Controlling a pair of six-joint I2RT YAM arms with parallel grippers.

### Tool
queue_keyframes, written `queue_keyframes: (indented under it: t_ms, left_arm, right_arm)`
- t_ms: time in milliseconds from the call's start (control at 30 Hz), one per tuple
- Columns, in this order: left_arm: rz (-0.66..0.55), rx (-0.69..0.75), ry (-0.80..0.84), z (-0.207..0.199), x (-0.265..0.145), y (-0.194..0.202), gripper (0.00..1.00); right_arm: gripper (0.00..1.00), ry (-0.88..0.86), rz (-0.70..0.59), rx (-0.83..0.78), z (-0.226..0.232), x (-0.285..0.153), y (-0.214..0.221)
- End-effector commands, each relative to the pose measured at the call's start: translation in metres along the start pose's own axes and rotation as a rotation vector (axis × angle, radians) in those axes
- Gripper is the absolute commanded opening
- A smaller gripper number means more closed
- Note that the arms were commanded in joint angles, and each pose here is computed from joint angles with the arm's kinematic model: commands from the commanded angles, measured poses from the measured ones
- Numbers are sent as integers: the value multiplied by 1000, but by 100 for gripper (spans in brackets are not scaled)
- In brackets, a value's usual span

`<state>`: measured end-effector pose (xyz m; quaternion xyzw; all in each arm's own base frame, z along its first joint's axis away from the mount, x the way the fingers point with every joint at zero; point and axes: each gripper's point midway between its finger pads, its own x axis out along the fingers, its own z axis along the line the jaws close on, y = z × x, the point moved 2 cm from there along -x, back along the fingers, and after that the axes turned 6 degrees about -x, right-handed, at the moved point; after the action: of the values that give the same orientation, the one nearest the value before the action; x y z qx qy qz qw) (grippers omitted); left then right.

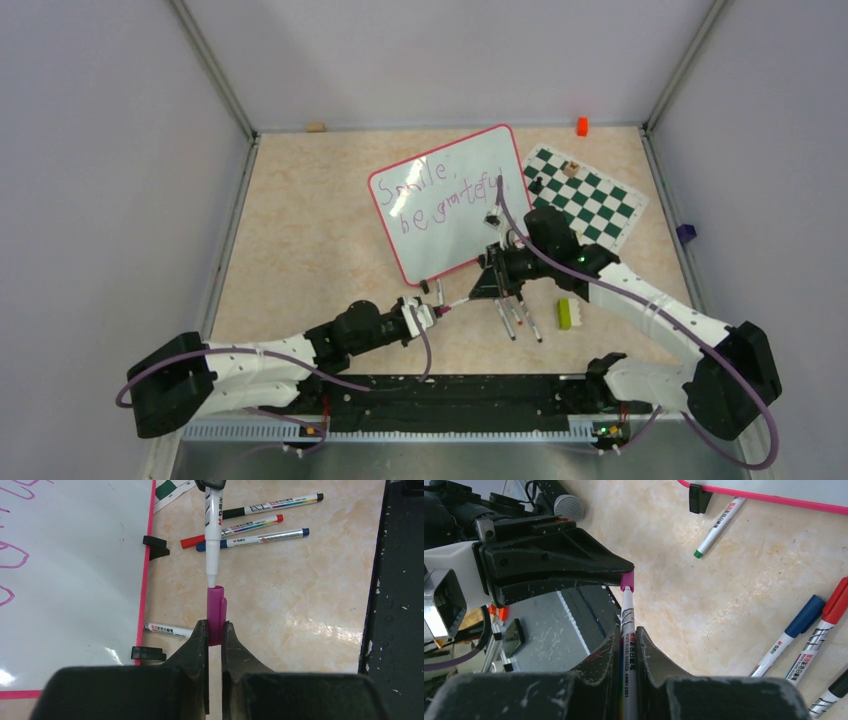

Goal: Write a sentence on the whiteboard
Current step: Close the whiteboard marker at the center of the board.

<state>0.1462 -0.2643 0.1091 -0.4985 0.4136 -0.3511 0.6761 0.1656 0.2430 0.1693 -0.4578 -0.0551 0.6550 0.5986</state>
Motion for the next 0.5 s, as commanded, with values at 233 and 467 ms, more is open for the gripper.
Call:
queue_keyframes:
  t_ms: [233,467]
  left_arm:
    - [-113,10,17,1,2,-32,0]
    - [-106,-35,-50,10,0,-32,0]
  right_arm:
    - [0,-39,-4,-11,7,29,-1]
    - [0,-13,-6,-6,9,44,3]
